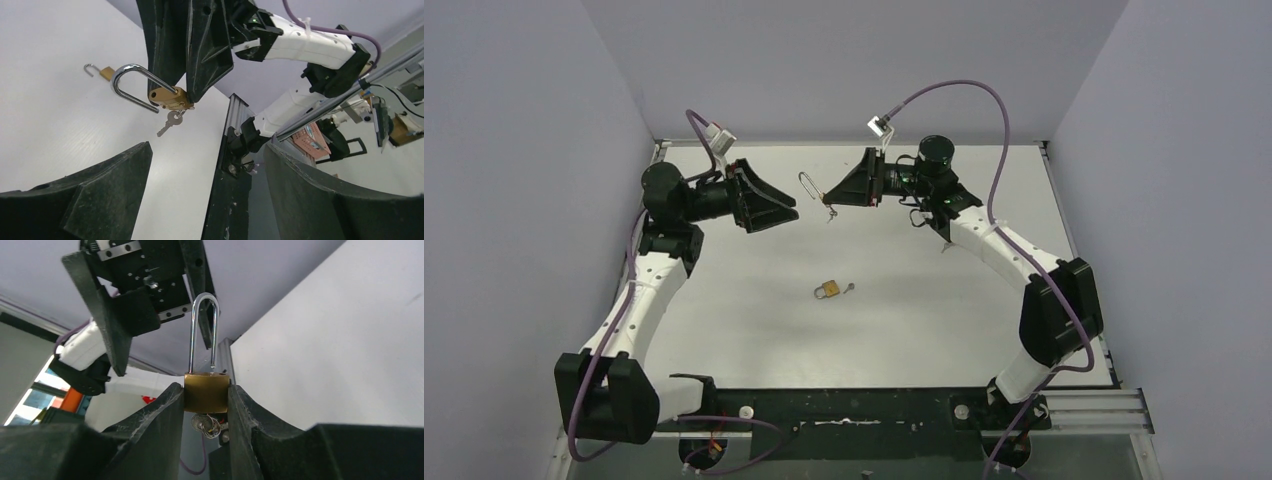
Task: Lock with the key
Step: Pick up the lock from the center of the board, then lock the lock.
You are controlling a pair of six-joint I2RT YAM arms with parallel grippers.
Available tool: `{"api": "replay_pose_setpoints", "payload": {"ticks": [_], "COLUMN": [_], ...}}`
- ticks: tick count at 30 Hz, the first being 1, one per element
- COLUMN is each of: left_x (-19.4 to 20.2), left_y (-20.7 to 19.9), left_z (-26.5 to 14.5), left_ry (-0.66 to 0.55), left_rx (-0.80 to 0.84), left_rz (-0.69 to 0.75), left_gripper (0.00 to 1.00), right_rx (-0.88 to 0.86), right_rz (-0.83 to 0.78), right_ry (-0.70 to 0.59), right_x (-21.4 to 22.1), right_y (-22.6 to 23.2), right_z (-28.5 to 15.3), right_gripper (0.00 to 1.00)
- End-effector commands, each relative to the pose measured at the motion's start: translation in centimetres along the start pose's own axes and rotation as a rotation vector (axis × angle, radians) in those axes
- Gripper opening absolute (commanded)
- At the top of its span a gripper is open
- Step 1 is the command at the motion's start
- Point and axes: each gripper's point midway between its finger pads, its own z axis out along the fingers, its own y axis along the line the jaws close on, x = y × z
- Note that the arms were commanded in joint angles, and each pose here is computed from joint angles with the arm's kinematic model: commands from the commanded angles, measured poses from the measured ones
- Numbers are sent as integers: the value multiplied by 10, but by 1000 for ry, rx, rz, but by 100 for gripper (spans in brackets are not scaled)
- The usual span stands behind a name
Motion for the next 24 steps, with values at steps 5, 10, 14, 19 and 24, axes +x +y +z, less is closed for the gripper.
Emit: {"api": "replay_pose_setpoints", "payload": {"ticks": [5,10,14,19,24], "left_x": [-11,-21,-36,-56,-67], "left_y": [-24,-28,-45,-68,-76], "left_z": [-4,-6,-7,-6,-5], "left_ry": [-1,-22,-49,-83,-94], "left_rx": [115,96,139,207,228], "left_rz": [113,158,193,234,242], "left_gripper": [79,79,80,80,80], "right_rx": [-380,-553,-551,-551,-546], "right_rz": [-64,7,18,35,47], "right_ry": [-11,6,40,57,71], "right_x": [-11,-9,1,9,16], "right_y": [118,147,148,146,144], "right_z": [-21,-34,-28,-21,-15], "right_gripper": [13,11,10,10,10]}}
